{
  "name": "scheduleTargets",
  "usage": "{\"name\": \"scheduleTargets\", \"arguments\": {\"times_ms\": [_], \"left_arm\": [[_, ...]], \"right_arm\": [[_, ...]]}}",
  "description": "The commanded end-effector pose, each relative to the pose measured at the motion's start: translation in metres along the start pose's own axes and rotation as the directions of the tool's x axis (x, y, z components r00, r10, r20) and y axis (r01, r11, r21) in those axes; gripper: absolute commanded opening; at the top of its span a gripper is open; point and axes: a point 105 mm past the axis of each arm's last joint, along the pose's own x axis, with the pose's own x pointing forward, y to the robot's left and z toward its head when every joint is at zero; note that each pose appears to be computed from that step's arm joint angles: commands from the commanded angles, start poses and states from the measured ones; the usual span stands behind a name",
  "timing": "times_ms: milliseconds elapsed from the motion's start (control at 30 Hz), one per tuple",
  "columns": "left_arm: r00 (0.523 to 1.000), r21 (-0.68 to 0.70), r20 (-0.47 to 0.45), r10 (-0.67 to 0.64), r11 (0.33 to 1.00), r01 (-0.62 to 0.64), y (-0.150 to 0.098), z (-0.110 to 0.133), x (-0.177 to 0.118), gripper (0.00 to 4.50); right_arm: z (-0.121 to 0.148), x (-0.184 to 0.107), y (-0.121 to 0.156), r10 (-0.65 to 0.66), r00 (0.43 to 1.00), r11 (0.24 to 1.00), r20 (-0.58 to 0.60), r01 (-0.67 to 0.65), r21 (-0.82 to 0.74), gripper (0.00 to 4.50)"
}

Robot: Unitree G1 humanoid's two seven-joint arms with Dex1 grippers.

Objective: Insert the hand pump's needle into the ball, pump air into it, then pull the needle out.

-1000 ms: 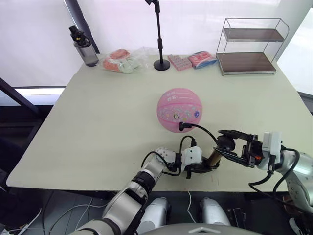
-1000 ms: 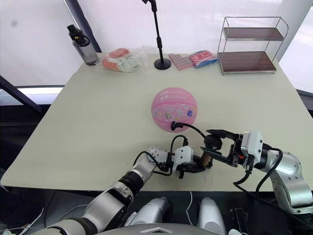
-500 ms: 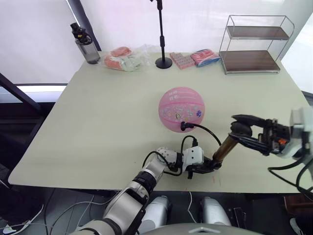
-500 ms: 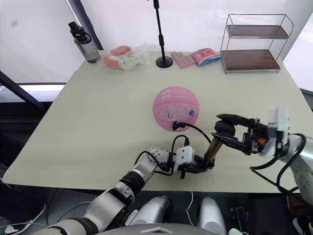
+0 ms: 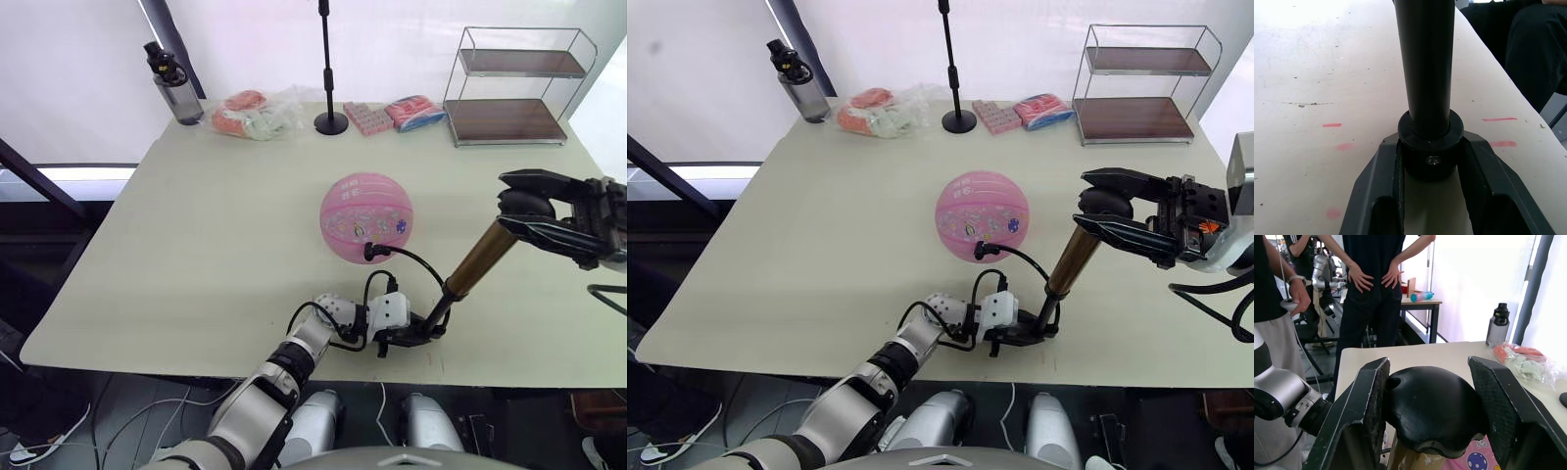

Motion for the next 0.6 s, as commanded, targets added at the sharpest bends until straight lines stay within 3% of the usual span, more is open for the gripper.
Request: {"name": "scheduleTargets", "arguments": {"times_ms": [33,400,600], "left_arm": [[0.993,-0.095,-0.100,-0.056,0.994,0.047,-0.022,-0.033,-0.002,1.09],[0.994,-0.093,-0.096,-0.052,0.995,0.043,-0.020,-0.031,-0.001,1.09],[0.994,-0.096,-0.094,-0.047,0.995,0.038,-0.020,-0.031,0.000,1.09]], "right_arm": [[0.008,-0.002,0.005,-0.007,1.000,0.995,-0.007,0.006,-0.098,2.10],[-0.093,-0.003,0.028,-0.023,0.990,0.999,-0.142,0.028,0.034,2.10],[-0.130,-0.006,0.037,-0.036,0.983,0.997,-0.180,0.046,0.055,2.10]]}}
